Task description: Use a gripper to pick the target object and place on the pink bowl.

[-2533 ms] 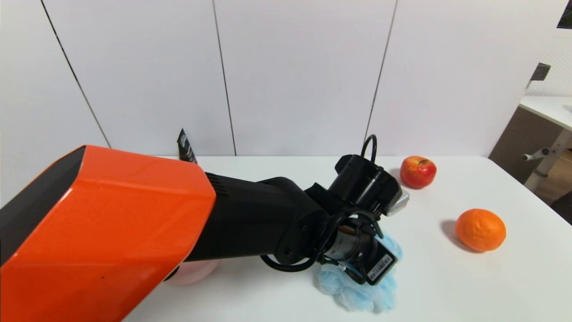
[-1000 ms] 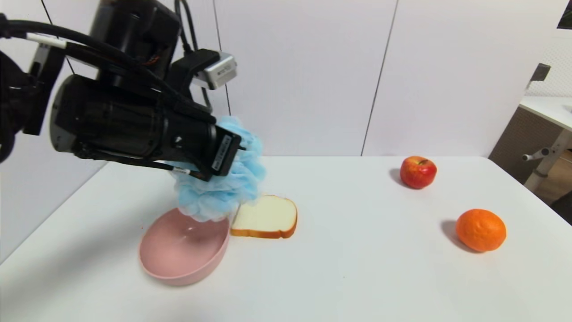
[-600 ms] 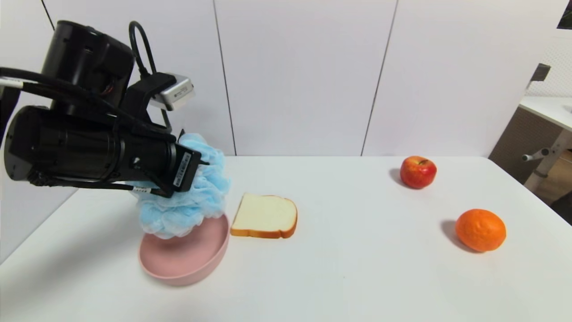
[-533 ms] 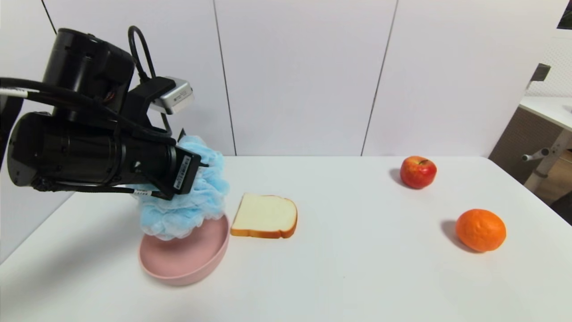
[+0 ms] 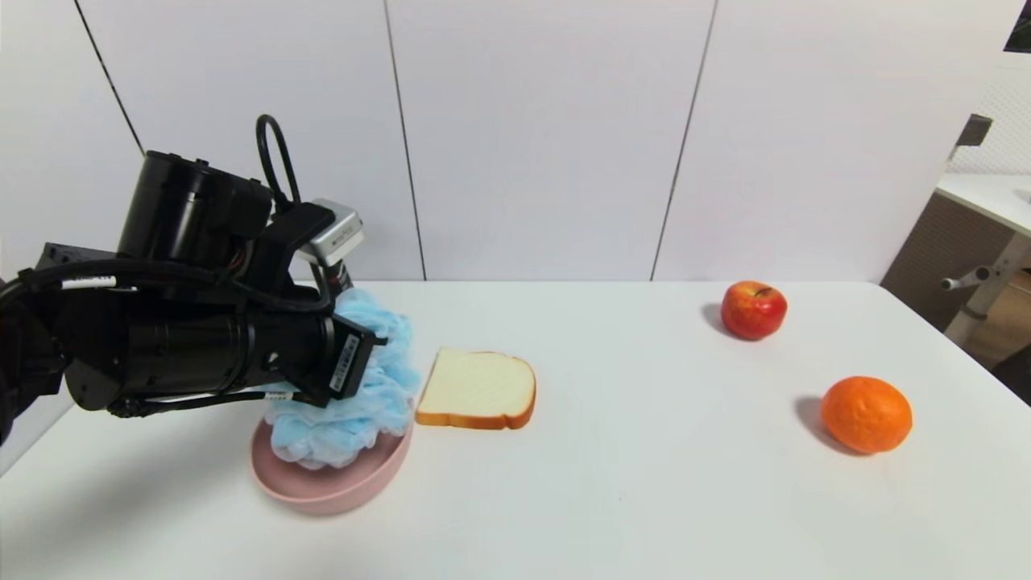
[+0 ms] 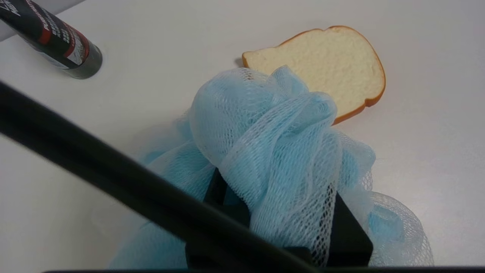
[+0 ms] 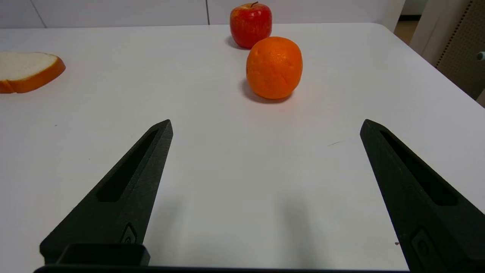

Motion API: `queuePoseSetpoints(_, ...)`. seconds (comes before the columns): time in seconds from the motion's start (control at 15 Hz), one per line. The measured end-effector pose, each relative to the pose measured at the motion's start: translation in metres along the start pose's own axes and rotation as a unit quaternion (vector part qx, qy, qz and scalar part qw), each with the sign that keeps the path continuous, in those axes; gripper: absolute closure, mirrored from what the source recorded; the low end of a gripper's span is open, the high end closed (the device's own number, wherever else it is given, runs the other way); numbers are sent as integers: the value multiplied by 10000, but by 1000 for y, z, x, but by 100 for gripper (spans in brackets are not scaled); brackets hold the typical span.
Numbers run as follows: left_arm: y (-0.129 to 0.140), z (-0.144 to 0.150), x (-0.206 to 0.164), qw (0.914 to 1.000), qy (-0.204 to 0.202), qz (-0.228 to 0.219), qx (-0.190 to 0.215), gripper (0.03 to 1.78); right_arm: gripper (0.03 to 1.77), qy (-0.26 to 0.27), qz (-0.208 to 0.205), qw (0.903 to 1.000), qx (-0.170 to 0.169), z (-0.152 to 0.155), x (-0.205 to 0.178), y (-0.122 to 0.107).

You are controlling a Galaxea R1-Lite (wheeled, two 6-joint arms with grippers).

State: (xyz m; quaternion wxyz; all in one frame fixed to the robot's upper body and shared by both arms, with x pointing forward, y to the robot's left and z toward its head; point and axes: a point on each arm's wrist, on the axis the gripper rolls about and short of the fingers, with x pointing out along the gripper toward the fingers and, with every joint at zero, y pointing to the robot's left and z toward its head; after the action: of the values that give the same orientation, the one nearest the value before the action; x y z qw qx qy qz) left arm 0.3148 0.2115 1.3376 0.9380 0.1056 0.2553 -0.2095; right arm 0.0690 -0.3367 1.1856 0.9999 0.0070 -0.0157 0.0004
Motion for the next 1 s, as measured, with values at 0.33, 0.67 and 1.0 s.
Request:
queuePoseSetpoints(0.33,0,-2,1,10000,27,-6,34,80,9,0,-1,10000,0,0,0,0)
queuePoseSetpoints(0.67,0,6,-1,9993,-332,15,158,46,9,0,2,10000,0,0,0,0)
queuePoseSetpoints(1.0,4,22,-17,9971,-740,74,137,30,9,0,-1,10000,0,0,0,0)
